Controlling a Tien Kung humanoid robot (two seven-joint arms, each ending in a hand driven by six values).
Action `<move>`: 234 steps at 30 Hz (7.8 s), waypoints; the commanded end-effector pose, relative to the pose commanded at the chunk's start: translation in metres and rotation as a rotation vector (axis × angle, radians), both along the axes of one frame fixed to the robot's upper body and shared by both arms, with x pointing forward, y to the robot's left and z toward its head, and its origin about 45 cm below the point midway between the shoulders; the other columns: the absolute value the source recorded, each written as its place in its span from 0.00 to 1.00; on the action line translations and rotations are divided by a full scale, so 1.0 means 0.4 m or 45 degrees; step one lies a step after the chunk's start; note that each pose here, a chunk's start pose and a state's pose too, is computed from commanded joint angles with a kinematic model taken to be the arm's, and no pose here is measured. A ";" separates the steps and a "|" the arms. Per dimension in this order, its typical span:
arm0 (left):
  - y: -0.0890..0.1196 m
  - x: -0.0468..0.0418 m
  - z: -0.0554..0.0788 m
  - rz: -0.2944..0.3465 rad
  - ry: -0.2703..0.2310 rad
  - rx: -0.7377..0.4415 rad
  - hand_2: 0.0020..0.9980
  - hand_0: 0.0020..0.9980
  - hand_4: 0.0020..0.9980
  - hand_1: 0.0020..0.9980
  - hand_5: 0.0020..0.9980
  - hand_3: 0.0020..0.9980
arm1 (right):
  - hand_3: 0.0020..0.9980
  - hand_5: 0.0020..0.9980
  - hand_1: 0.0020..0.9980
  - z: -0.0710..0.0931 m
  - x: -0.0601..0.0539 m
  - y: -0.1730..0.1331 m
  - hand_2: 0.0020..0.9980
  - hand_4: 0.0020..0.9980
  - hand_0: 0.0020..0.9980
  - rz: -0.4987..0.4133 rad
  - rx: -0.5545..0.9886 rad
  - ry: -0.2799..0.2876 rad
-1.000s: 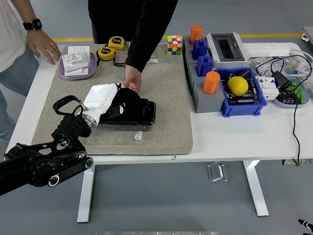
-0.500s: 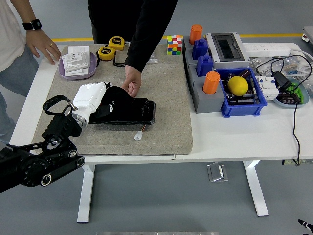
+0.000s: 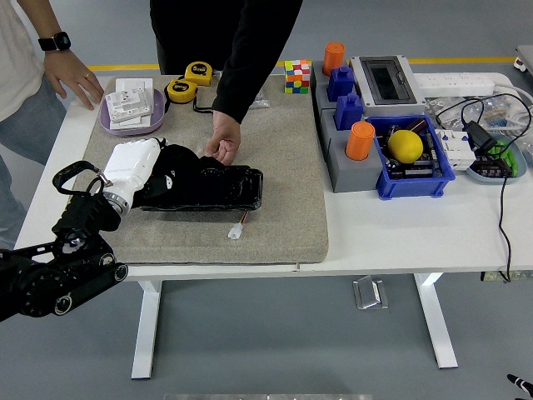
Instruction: Pick the rag up,wipe the panel,place it on the desk
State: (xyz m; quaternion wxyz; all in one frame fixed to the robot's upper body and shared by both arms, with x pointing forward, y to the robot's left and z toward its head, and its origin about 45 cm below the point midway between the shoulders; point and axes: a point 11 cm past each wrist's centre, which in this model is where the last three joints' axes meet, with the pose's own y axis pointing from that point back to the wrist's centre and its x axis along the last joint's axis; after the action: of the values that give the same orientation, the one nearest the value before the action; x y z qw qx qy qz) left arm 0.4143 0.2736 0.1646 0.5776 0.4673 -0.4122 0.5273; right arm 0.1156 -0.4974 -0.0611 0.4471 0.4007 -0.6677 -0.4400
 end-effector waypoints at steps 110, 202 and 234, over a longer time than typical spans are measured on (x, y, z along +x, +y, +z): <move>-0.209 -0.022 -0.011 -0.202 0.044 -0.065 0.54 0.20 0.12 0.15 0.00 0.48 | 0.61 0.56 0.57 0.003 -0.001 -0.005 0.70 1.00 0.77 0.020 -0.005 0.008; 0.254 -0.062 -0.070 0.348 0.053 -0.096 0.58 0.32 0.51 0.44 0.00 0.54 | 0.61 0.56 0.57 -0.013 -0.011 0.020 0.70 1.00 0.76 -0.008 0.018 0.007; 0.277 -0.063 -0.050 0.367 0.147 -0.143 0.82 0.51 1.00 0.72 0.40 0.79 | 0.61 0.56 0.57 -0.012 -0.004 0.022 0.70 1.00 0.76 -0.021 0.019 -0.007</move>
State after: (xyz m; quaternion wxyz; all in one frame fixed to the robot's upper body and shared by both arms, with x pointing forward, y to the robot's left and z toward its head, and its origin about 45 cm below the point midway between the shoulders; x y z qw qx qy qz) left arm 0.3893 0.3845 0.1446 0.5439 0.5181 -0.2768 0.5993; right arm 0.1141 -0.4886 -0.0660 0.4386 0.3998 -0.6689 -0.4477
